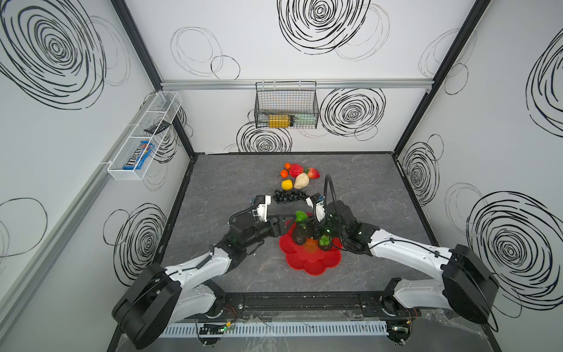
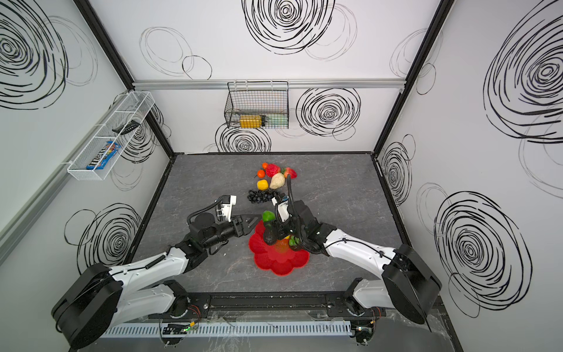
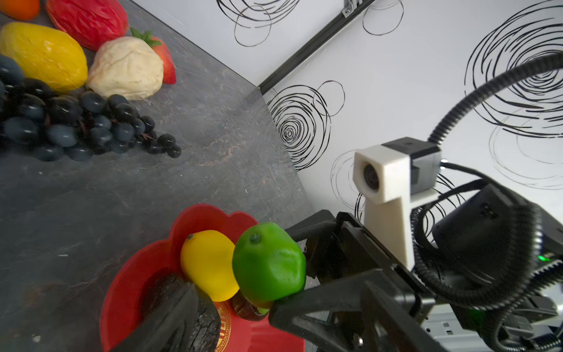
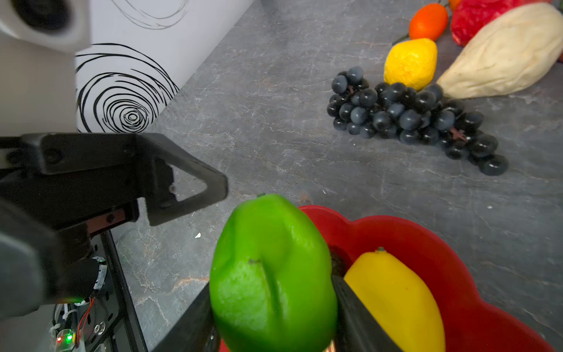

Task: Arrange fruit in a fruit bowl
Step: Place the fruit in the fruit bowl.

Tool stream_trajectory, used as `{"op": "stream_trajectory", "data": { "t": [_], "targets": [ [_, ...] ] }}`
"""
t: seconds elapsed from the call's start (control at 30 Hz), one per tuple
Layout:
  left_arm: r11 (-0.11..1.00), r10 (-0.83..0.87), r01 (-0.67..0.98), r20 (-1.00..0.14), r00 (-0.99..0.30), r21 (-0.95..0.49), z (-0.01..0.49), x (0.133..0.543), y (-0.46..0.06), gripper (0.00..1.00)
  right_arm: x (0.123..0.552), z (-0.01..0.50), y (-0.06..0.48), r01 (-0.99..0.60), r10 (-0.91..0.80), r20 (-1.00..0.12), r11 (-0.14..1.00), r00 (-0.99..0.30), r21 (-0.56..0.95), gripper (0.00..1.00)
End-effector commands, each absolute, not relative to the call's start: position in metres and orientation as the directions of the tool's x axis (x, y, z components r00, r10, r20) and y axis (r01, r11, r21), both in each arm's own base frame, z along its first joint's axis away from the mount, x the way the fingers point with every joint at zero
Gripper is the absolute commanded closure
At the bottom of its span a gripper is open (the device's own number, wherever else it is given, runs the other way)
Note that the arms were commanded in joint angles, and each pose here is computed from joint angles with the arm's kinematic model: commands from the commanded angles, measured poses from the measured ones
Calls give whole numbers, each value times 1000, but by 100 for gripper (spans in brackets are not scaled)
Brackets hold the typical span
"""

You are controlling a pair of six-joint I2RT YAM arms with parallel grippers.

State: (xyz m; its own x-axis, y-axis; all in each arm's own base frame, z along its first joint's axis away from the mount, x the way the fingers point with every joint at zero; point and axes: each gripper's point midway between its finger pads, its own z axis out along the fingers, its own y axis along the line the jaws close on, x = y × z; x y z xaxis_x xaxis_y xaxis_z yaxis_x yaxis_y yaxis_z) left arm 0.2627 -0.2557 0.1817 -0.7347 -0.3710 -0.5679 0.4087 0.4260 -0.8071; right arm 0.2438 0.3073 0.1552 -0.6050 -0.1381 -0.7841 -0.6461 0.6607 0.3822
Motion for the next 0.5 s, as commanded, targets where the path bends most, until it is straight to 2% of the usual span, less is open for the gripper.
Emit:
{"op": "stream_trajectory", "data": {
  "t": [0.0,0.17,0.47],
  "targets": [
    [356,-383,442,-560,-735,-824,208,262,-269,12,246,183,311,-681,-92,-868,663,-488,312,43],
    [355,-371,454,-569,-734,-817,212,258,-275,15,236,188,316,-697,-91,-890,659,-446,282,43],
    [354,-359,449,-562,-745,-821,210,254,-277,26,223,193,319,-702,-89,-919,675,-385,228,42]
  ]
}}
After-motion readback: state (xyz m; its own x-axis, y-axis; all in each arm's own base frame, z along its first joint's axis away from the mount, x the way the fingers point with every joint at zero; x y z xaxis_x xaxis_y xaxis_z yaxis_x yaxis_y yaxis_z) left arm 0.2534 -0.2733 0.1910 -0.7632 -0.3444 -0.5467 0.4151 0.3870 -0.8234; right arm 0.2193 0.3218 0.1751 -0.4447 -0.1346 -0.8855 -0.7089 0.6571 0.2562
